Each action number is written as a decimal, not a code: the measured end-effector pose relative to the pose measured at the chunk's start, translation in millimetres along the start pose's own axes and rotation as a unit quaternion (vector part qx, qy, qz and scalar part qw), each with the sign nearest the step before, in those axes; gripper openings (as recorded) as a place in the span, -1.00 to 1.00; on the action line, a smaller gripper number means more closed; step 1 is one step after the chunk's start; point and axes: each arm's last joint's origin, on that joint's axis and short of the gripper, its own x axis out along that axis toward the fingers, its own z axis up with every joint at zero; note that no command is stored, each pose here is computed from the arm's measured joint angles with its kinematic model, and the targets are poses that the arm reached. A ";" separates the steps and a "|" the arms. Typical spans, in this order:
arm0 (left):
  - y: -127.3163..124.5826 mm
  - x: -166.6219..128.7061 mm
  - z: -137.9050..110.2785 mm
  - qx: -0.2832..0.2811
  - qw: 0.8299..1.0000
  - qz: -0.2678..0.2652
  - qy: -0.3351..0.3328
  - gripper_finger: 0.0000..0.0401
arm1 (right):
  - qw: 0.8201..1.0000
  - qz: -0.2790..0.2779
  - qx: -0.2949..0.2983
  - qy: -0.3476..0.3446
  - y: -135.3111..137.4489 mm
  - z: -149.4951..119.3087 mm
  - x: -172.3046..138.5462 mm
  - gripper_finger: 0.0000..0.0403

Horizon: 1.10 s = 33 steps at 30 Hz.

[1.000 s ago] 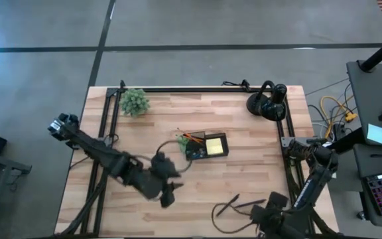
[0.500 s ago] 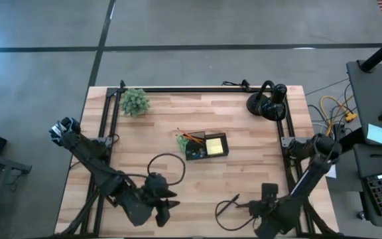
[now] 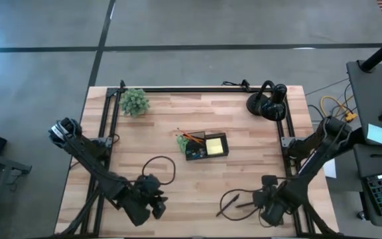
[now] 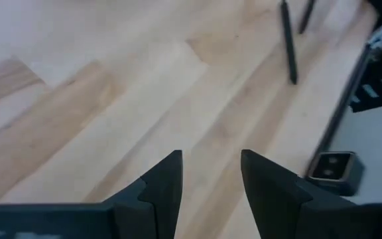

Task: Pick and place office supplies into organizer
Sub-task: Put the right black pen into the black desk organizer

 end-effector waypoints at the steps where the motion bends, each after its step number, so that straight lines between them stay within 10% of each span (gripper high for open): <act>1: 1.8 1.4 -0.7 0.001 1.000 0.003 0.000 -0.31 | 1.000 0.004 -0.010 0.001 -0.6 0.0 4.3 0.01; 22: 12.1 10.5 1.8 0.003 1.000 0.023 0.012 -0.31 | 0.998 -0.045 -0.049 0.013 6.3 14.7 58.1 -0.01; 33: 12.0 10.5 1.8 0.003 1.000 0.023 0.012 -0.31 | 0.996 -0.029 -0.081 0.006 6.7 15.9 61.5 -0.50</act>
